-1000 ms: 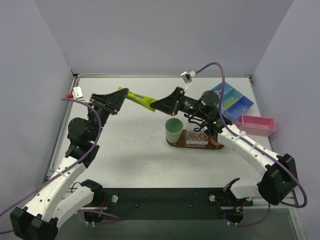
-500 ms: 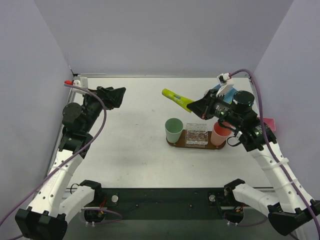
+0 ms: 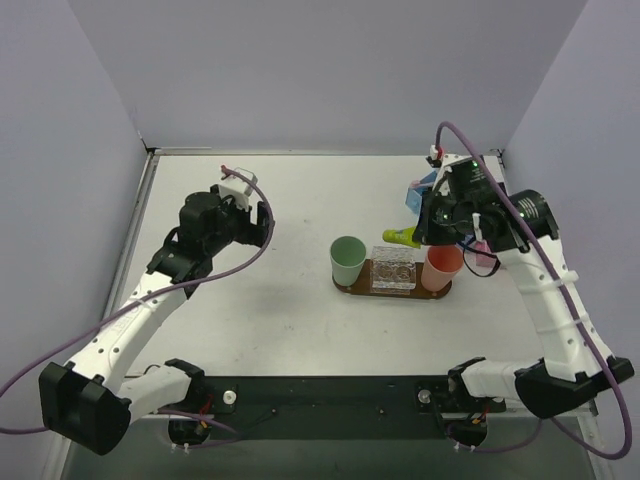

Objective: Prepare toiletry sets of a toothbrush and toothpaste on the tray

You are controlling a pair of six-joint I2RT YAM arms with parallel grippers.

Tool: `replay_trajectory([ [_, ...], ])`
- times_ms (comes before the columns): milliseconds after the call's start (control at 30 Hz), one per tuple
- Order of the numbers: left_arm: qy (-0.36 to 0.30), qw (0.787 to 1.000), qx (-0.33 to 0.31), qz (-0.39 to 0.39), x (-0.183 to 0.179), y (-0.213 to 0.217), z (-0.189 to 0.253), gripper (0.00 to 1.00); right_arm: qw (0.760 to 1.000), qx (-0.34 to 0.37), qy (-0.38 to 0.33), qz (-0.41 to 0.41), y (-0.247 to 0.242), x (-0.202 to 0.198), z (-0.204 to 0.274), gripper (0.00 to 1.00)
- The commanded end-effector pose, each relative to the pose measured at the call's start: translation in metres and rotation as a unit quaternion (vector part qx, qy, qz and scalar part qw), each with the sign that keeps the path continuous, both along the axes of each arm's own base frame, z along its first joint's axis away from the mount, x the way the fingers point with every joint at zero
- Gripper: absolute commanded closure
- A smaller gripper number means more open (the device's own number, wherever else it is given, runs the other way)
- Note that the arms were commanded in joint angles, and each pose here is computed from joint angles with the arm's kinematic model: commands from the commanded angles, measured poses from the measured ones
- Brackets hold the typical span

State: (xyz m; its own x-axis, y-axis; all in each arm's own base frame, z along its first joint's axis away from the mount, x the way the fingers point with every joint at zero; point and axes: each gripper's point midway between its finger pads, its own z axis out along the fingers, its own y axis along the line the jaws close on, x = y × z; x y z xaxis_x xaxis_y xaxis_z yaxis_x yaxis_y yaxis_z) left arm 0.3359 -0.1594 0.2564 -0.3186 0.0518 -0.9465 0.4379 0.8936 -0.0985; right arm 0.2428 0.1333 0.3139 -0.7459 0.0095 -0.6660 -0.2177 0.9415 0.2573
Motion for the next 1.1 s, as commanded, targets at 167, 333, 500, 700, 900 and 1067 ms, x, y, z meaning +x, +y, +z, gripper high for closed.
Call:
replay_trajectory([
  [167,0.002,0.995,0.102,0.013,0.011,0.003,-0.021,0.15,0.985,-0.133,0.111,-0.028,-0.036,0.004,-0.026,1.00],
  [333,0.011,0.992,0.126,0.018,0.013,0.003,-0.033,0.15,0.975,-0.161,0.148,-0.023,-0.041,0.011,-0.035,1.00],
  [500,0.018,0.991,0.130,0.022,0.015,0.004,-0.038,0.15,0.970,-0.170,0.175,-0.009,-0.039,0.011,-0.045,1.00],
  [700,0.024,0.991,0.128,0.020,0.015,0.002,-0.042,0.15,0.969,-0.165,0.186,-0.005,-0.037,0.014,-0.055,1.00],
  [900,0.024,0.991,0.127,0.021,0.015,0.002,-0.042,0.15,0.969,-0.159,0.188,-0.005,-0.037,0.018,-0.065,1.00],
  [1067,0.023,0.991,0.127,0.022,0.015,0.002,-0.042,0.15,0.971,-0.154,0.184,-0.003,-0.034,0.025,-0.067,1.00],
])
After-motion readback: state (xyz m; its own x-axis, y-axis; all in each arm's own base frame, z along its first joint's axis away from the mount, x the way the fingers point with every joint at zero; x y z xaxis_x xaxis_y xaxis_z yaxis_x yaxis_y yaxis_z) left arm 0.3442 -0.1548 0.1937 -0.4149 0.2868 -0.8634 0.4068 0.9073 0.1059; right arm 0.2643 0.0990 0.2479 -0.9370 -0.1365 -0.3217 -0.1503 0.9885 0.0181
